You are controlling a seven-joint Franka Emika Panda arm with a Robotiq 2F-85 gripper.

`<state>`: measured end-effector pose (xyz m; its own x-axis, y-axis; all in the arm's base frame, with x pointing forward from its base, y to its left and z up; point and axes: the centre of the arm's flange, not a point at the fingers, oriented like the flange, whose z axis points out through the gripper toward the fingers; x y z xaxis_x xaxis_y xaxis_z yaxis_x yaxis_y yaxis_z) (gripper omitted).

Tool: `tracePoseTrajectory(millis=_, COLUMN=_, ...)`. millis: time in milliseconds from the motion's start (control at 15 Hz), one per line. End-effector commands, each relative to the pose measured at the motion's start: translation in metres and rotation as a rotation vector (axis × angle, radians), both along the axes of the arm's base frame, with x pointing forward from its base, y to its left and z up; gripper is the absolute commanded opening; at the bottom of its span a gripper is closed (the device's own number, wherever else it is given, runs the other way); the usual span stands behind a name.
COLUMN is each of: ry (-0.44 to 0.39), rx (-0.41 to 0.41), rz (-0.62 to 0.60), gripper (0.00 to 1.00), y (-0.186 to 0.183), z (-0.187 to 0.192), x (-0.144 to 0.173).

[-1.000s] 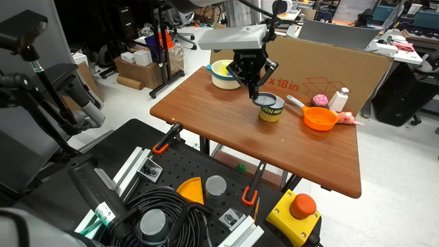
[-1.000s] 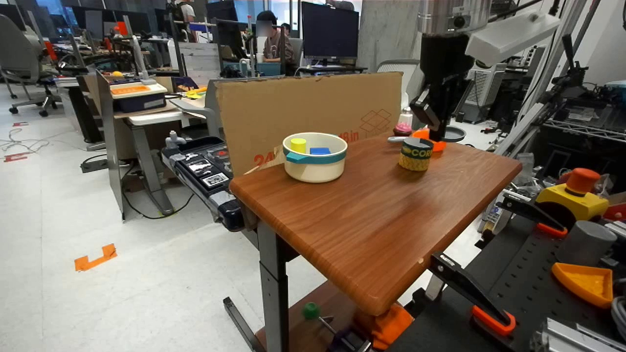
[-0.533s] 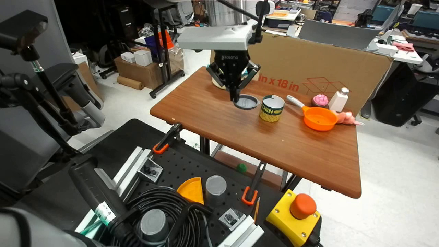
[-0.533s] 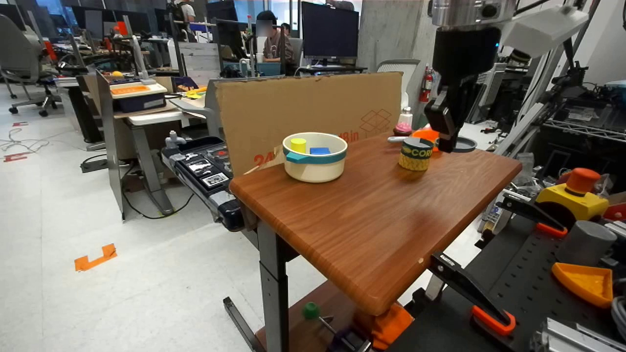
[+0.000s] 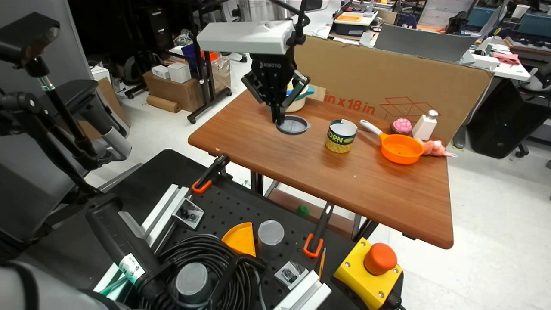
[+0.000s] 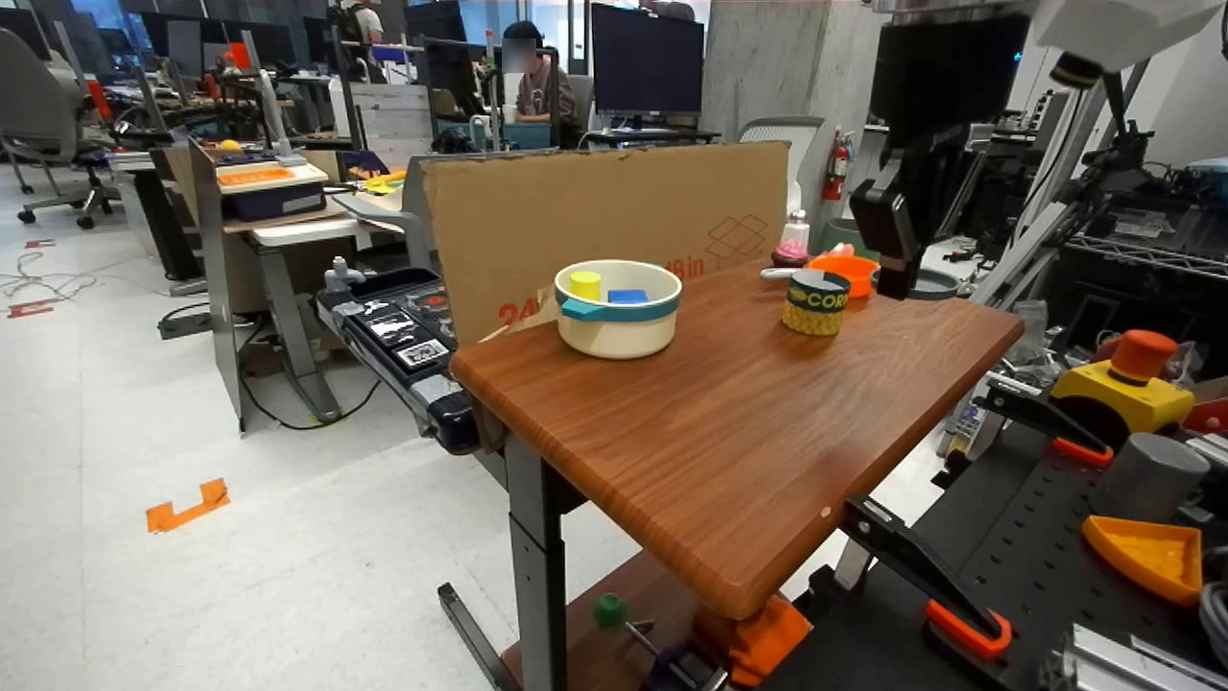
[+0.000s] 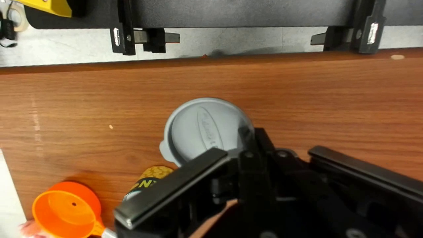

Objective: Pick up the lid from the bottle and put it on the table

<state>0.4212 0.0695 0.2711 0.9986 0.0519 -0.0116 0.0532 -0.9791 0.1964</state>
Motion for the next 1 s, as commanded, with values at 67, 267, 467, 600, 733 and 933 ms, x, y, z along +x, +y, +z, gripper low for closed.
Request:
tracePoseTrajectory(millis=67, ry=-0.010, rx=-0.023, rz=-0.030, gripper=0.01, y=-0.004, z=-0.003, x=0.015)
tracePoseTrajectory(millis=267, ry=0.005, rx=-0.055, rz=-0.021, gripper=0.01, y=-0.004, z=-0.018, x=0.020)
tracePoseTrajectory(millis=467, ry=0.024, rx=-0.100, rz=-0.002, gripper=0.01, y=-0.004, z=-0.041, x=0.022)
tracePoseTrajectory(millis=600, ry=0.044, rx=-0.123, rz=0.010, gripper=0.01, y=-0.004, z=-0.052, x=0.024)
tracePoseTrajectory(millis=733, ry=0.064, rx=-0.134, rz=0.033, gripper=0.01, y=-0.004, z=-0.060, x=0.025)
tracePoseTrajectory(millis=933, ry=0.076, rx=-0.139, rz=0.052, gripper=0.01, y=-0.004, z=-0.068, x=0.030)
